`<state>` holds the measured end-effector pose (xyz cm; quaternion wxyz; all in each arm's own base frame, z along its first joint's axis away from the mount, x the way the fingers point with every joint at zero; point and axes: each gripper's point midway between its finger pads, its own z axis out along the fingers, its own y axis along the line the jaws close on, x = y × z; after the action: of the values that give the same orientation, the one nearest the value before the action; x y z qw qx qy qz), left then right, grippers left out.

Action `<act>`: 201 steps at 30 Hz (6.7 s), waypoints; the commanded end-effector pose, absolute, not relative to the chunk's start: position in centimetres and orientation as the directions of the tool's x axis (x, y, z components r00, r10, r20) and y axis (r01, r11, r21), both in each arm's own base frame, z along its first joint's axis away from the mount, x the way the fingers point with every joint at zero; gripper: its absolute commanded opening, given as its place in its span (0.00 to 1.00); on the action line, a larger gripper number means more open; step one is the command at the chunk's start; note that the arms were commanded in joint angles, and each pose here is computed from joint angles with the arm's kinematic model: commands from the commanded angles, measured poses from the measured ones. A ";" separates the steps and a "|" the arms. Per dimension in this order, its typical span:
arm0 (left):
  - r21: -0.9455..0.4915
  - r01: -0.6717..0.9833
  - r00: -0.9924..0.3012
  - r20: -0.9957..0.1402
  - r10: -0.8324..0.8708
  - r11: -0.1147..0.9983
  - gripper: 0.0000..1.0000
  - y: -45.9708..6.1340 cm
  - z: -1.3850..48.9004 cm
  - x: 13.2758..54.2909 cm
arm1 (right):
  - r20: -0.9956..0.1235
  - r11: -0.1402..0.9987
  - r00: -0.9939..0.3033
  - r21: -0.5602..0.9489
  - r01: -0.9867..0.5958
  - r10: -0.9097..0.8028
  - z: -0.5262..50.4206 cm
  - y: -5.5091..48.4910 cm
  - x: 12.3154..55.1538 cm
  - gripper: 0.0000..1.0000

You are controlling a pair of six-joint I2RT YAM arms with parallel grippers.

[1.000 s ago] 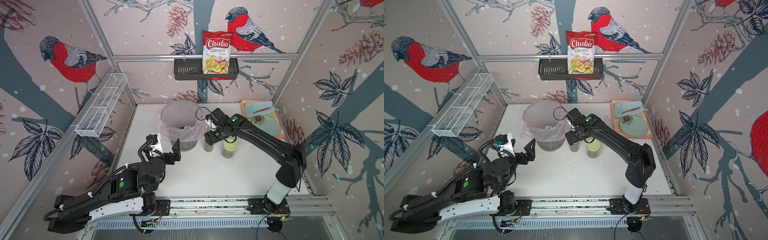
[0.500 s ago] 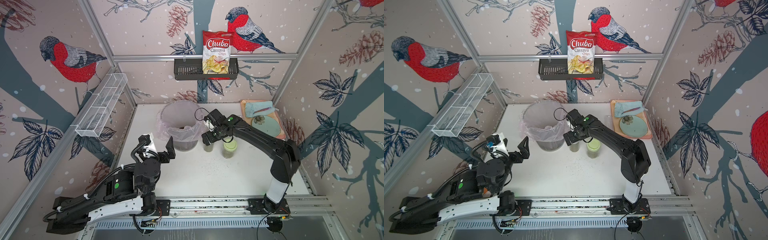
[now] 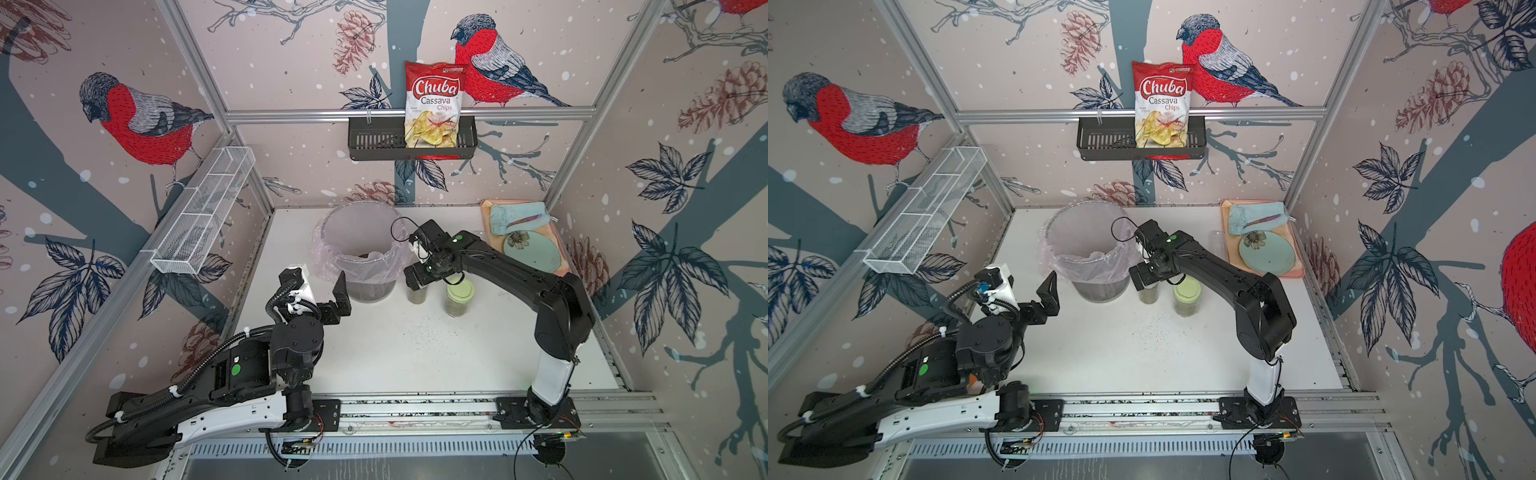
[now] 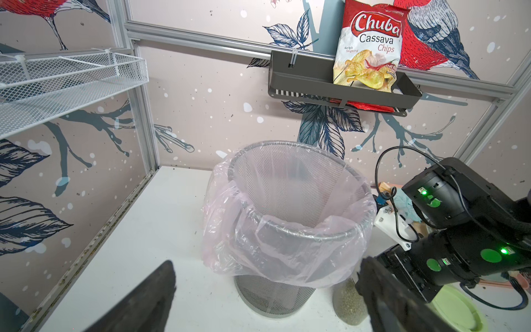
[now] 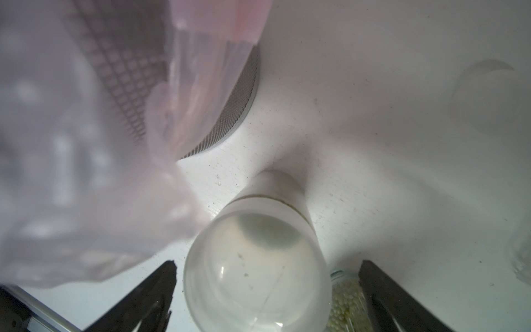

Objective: Empty moldy mung beans from jars
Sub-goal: Pick up the jar from the center of the board, then open the lid of the jar.

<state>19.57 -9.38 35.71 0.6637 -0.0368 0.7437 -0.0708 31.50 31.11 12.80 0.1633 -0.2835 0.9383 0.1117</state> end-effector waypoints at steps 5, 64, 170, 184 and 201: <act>-0.183 0.007 -0.096 -0.979 -0.181 0.983 0.97 -8.5 36.4 19.5 | -0.389 0.813 -0.786 0.139 -0.566 -0.481 12.3 31.7 32.1 0.96; -0.090 -0.010 -0.059 -0.994 -0.091 0.996 0.97 -8.0 38.5 19.6 | -0.450 0.862 -0.812 0.157 -0.482 -0.372 16.2 28.1 33.4 0.49; 0.413 0.695 0.149 -0.884 0.444 0.589 0.66 -28.7 31.7 21.8 | -0.693 0.539 -0.650 0.435 -0.721 -0.312 38.3 31.8 18.9 0.43; 0.416 0.705 0.172 -0.886 0.430 0.575 0.54 -29.0 31.9 21.7 | -0.688 0.541 -0.650 0.430 -0.722 -0.321 38.0 31.8 18.8 0.52; 0.406 0.716 0.194 -0.897 0.396 0.568 0.22 -28.9 32.4 21.1 | -0.696 0.536 -0.641 0.424 -0.730 -0.323 37.9 32.2 18.6 0.74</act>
<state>21.05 -28.53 30.83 0.6065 0.4562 0.6410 -0.1152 18.48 31.81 37.09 0.2658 -0.3144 0.8404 0.3525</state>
